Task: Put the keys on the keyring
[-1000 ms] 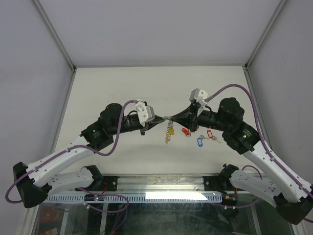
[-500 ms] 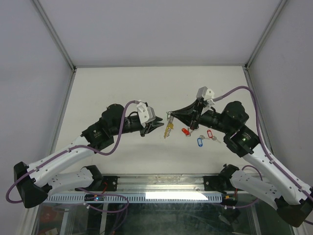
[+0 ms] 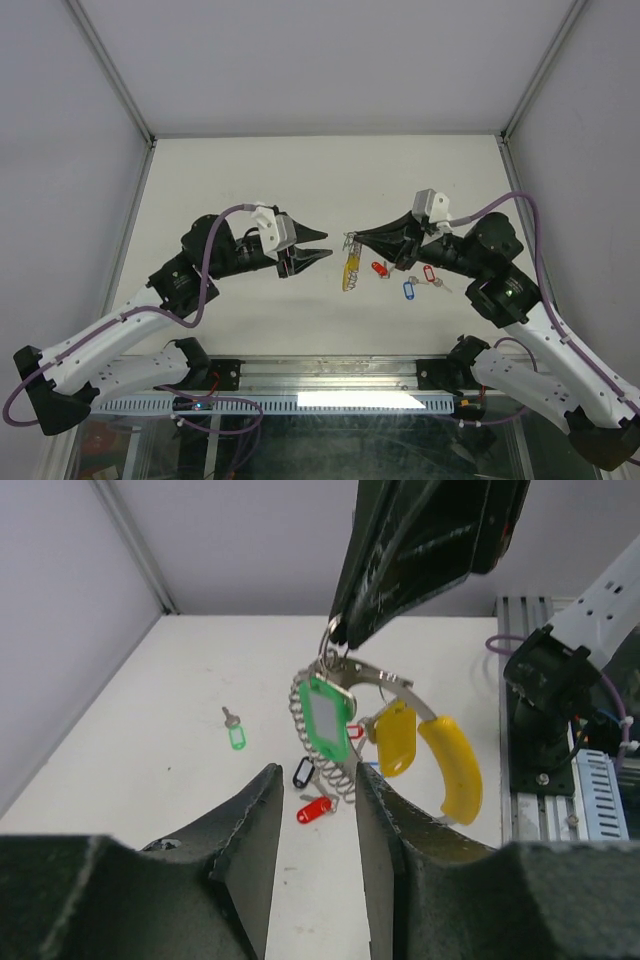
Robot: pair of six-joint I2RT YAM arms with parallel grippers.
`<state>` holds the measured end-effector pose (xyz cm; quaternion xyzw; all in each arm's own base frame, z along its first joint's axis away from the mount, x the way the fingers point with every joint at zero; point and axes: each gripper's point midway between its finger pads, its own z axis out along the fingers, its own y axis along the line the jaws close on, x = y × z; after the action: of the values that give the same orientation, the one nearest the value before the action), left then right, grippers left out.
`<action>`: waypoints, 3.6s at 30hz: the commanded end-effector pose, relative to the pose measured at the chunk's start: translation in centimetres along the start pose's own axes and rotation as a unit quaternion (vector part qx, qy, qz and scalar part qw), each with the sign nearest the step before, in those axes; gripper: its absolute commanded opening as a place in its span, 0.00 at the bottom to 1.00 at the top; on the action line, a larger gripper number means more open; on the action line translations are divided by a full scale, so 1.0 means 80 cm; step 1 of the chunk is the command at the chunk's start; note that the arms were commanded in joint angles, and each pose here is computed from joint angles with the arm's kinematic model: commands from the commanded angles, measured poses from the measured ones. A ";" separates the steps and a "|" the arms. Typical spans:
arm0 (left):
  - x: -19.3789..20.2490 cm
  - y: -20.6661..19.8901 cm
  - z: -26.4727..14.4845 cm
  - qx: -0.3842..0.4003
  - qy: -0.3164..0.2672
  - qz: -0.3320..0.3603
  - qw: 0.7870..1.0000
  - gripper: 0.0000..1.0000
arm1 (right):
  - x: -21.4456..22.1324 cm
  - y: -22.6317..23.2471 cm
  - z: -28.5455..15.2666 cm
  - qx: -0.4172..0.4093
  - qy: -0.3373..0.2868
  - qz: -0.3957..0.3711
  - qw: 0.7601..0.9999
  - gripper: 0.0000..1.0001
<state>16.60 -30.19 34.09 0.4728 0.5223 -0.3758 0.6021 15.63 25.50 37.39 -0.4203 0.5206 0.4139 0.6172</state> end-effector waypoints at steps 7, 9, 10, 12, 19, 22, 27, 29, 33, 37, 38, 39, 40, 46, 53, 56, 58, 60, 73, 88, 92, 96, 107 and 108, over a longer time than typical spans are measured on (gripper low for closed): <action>-0.090 -0.018 0.002 0.052 -0.117 0.001 0.992 0.36 | -0.018 0.019 -0.004 -0.049 -0.013 -0.047 0.998 0.00; -0.092 -0.019 0.003 0.058 -0.122 0.000 0.991 0.36 | -0.018 0.021 -0.003 -0.054 -0.013 -0.048 0.997 0.00; -0.092 -0.021 0.004 0.062 -0.123 -0.001 0.991 0.37 | -0.018 0.023 -0.003 -0.058 -0.012 -0.048 0.997 0.00; -0.092 -0.023 0.006 0.069 -0.124 -0.002 0.990 0.37 | -0.017 0.025 -0.003 -0.066 -0.010 -0.048 0.997 0.00; -0.069 -0.030 0.022 0.098 -0.097 -0.011 0.990 0.31 | -0.019 0.029 -0.002 -0.076 -0.012 -0.048 0.996 0.00; -0.067 -0.032 0.025 0.105 -0.094 -0.010 0.990 0.31 | -0.020 0.030 -0.003 -0.078 -0.012 -0.047 0.996 0.00; -0.060 -0.032 0.028 0.108 -0.084 -0.012 0.990 0.24 | -0.022 0.031 -0.004 -0.078 -0.014 -0.048 0.996 0.00; -0.059 -0.033 0.029 0.110 -0.083 -0.013 0.990 0.21 | -0.022 0.031 -0.003 -0.079 -0.014 -0.047 0.996 0.00; -0.060 -0.032 0.030 0.109 -0.084 -0.012 0.990 0.12 | -0.020 0.031 -0.003 -0.081 -0.012 -0.044 0.996 0.00; -0.056 -0.032 0.031 0.111 -0.079 -0.016 0.991 0.00 | -0.020 0.031 -0.002 -0.081 -0.012 -0.045 0.996 0.00; -0.054 -0.032 0.031 0.111 -0.077 -0.016 0.991 0.00 | -0.020 0.031 -0.002 -0.080 -0.012 -0.046 0.996 0.00; -0.053 -0.033 0.031 0.112 -0.074 -0.016 0.991 0.00 | -0.021 0.031 -0.002 -0.080 -0.013 -0.046 0.996 0.00; -0.050 -0.033 0.031 0.113 -0.069 -0.016 0.991 0.00 | -0.021 0.030 -0.002 -0.080 -0.014 -0.047 0.996 0.00; -0.033 -0.023 0.029 0.097 -0.016 0.002 0.995 0.00 | -0.012 0.032 -0.007 -0.084 0.014 -0.050 0.995 0.08; -0.013 -0.006 0.024 0.076 0.060 0.031 0.995 0.00 | 0.016 0.033 -0.016 -0.100 0.103 -0.044 0.989 0.32; -0.008 -0.003 0.021 0.078 0.086 0.042 0.992 0.00 | 0.028 0.026 -0.015 -0.088 0.130 -0.032 0.987 0.35; -0.005 -0.001 0.021 0.080 0.099 0.046 0.991 0.00 | 0.037 0.016 -0.012 -0.070 0.146 -0.021 0.987 0.36; -0.001 0.000 0.021 0.080 0.110 0.050 0.989 0.00 | 0.047 0.008 -0.006 -0.061 0.163 -0.010 0.985 0.37; 0.015 0.006 0.022 0.083 0.151 0.054 0.984 0.00 | 0.057 0.007 0.025 -0.096 0.162 0.017 0.982 0.40; 0.013 0.003 0.023 0.091 0.148 0.057 0.983 0.00 | 0.072 0.006 0.037 -0.109 0.170 0.034 0.979 0.36; 0.013 0.002 0.023 0.096 0.146 0.057 0.983 0.00 | 0.076 0.005 0.038 -0.111 0.173 0.035 0.978 0.32; 0.013 -0.001 0.025 0.103 0.146 0.056 0.982 0.00 | 0.078 0.004 0.039 -0.110 0.175 0.035 0.978 0.26; 0.009 -0.006 0.026 0.117 0.141 0.059 0.981 0.00 | 0.077 0.005 0.039 -0.112 0.174 0.035 0.978 0.10; 0.009 -0.006 0.026 0.118 0.140 0.059 0.981 0.00 | 0.076 0.004 0.039 -0.111 0.173 0.033 0.978 0.03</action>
<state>17.34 -31.62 30.05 0.6119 0.5687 -0.3114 0.4530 16.65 28.57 29.07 -0.5310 0.6137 0.4068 0.4194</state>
